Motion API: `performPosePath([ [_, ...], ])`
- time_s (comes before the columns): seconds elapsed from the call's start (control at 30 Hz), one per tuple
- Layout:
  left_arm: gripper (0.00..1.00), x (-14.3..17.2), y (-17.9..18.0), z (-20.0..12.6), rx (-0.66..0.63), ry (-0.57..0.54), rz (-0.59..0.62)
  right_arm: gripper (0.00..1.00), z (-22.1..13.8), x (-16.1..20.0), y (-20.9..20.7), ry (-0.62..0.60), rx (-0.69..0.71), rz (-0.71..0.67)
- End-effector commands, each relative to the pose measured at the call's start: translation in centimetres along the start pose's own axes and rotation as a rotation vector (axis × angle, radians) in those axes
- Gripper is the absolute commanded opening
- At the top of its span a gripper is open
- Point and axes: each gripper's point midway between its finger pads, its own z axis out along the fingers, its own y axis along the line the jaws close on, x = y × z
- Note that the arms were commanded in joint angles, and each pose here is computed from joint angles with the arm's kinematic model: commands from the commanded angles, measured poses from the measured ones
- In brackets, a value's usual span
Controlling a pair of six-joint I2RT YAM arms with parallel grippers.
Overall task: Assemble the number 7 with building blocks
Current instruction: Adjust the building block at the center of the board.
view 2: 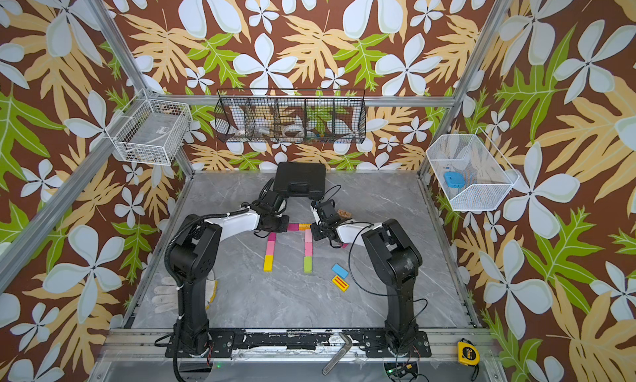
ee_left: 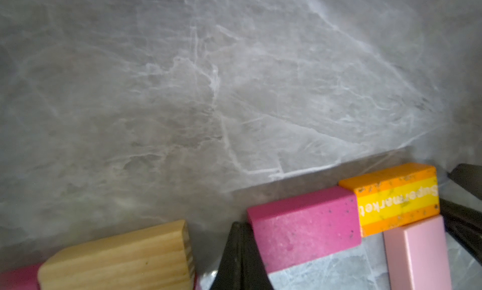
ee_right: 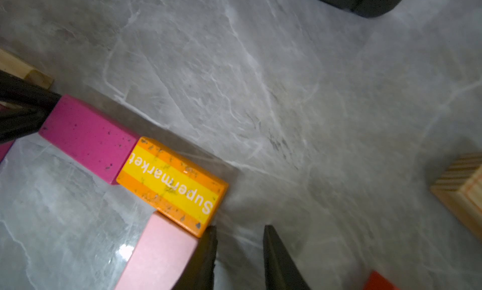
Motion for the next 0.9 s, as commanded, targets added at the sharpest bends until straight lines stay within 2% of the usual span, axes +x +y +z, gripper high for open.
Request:
performPosePath([
  [0.0, 0.0, 0.1, 0.3, -0.4, -0.01, 0.004, -0.009, 0.31, -0.1, 1.0, -0.2, 0.04, 0.012, 0.006],
  [0.5, 0.0, -0.4, 1.1, -1.1, -0.021, -0.019, -0.023, 0.31, -0.4, 1.1, -1.3, 0.043, 0.068, 0.012],
  [0.87, 0.0, -2.1, -0.2, -3.8, 0.042, -0.091, -0.005, 0.31, -2.1, 0.4, -2.0, 0.001, 0.083, -0.011],
])
